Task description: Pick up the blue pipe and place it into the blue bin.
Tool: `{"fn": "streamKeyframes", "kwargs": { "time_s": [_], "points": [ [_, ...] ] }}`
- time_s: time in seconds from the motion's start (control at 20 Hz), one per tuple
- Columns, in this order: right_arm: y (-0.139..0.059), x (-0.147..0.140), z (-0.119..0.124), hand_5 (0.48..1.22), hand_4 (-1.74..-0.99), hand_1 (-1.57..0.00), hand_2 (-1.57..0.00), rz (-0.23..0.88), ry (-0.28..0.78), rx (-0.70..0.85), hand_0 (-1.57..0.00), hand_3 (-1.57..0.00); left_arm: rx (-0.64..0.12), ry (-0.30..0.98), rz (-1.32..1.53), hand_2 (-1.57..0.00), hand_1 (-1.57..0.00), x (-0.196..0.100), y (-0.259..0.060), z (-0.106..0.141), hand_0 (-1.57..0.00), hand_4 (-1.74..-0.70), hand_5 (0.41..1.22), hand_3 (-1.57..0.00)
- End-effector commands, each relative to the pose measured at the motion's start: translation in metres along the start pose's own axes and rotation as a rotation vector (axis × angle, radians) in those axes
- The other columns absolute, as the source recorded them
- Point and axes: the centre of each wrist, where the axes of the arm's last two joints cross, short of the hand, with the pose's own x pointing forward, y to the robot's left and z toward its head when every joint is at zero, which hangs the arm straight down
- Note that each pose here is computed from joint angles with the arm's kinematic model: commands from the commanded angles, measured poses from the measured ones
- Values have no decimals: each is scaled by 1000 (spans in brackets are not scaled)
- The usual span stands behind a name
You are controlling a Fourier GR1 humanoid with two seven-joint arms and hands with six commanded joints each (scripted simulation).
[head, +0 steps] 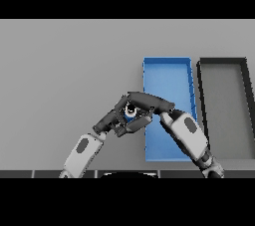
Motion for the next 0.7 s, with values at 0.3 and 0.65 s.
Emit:
{"fn": "streamKeyframes", "kwargs": {
  "time_s": [0.3, 0.65],
  "points": [
    [7, 1, 1, 1125, -1710, -1511, -1514, 31, -47, 3, -1511, -1462, -13, 4, -7, -1571, -1571, 4, 5, 1, -1571, -1728, 1221, -1433],
    [12, -2, 1, 1201, -1734, -1558, -1559, 25, -69, -63, -1558, -1548, 14, -2, -96, -1034, -1073, 3, 6, 6, -1169, -1475, 1221, -933]
  ]
}}
